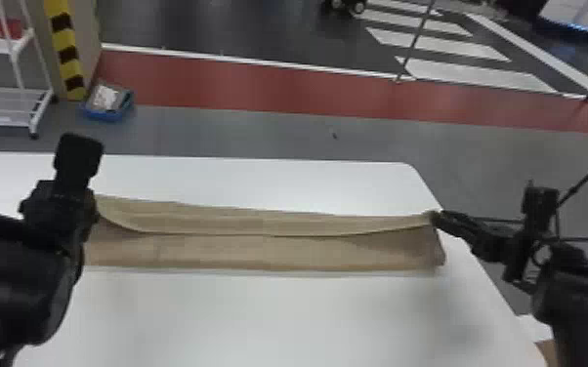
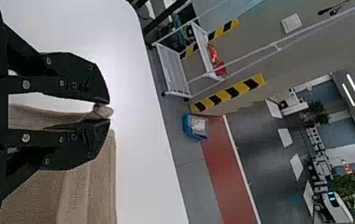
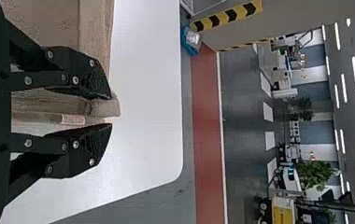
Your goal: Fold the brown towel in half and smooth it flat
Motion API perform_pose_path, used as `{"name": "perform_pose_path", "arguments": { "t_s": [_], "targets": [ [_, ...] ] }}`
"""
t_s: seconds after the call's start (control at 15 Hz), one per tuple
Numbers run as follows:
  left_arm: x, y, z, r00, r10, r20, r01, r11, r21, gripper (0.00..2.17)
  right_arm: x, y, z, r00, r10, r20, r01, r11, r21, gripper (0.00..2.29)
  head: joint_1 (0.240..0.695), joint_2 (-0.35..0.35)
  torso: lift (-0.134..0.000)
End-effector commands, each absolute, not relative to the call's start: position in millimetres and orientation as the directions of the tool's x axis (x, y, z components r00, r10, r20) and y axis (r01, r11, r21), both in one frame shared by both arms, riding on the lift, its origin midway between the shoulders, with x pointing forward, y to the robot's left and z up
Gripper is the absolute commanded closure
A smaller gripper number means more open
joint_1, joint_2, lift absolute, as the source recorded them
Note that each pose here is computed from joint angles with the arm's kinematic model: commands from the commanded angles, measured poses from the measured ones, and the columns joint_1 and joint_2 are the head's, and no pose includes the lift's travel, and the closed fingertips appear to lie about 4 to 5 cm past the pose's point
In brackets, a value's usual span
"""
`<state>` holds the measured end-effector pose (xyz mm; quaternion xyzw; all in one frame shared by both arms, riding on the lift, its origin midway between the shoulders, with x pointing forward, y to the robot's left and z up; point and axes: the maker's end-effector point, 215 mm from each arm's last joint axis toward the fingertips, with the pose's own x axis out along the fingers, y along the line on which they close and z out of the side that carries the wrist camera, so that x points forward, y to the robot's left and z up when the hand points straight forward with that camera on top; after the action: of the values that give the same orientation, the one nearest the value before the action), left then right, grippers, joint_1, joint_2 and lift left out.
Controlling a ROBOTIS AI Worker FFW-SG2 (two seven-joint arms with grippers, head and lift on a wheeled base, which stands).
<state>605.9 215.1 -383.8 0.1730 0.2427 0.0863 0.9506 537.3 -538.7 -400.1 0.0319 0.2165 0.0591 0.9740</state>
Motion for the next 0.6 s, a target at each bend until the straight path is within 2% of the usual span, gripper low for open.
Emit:
{"name": "perform_pose_path", "arguments": {
  "t_s": [0.0,0.2,0.4,0.53],
  "targets": [
    [645.6,180.8,-385.8,0.901,0.193,-0.388,-0.041,0.929,0.368,0.16,554.4,-534.5,-406.8,0.904,0.108,-0.413,-0.09,0.994,0.063,0.14,0.695,-0.3,-0.116],
    [666.6,187.3,-386.5,0.916,0.222,-0.335,-0.071,0.91,0.407,0.15,585.3,-518.6,-398.2,0.926,0.111,-0.36,-0.113,0.994,0.015,0.12,0.695,-0.311,-0.116],
    [668.1,228.0,-386.3,0.907,0.317,-0.277,-0.168,0.877,0.451,0.15,585.1,-531.7,-390.4,0.941,0.078,-0.328,-0.087,0.996,-0.012,0.12,0.691,-0.278,-0.116],
    [660.5,252.9,-392.8,0.9,0.339,-0.274,-0.207,0.886,0.416,0.15,575.4,-544.4,-393.4,0.939,0.066,-0.337,-0.073,0.997,-0.009,0.12,0.688,-0.263,-0.116]
  ]
}}
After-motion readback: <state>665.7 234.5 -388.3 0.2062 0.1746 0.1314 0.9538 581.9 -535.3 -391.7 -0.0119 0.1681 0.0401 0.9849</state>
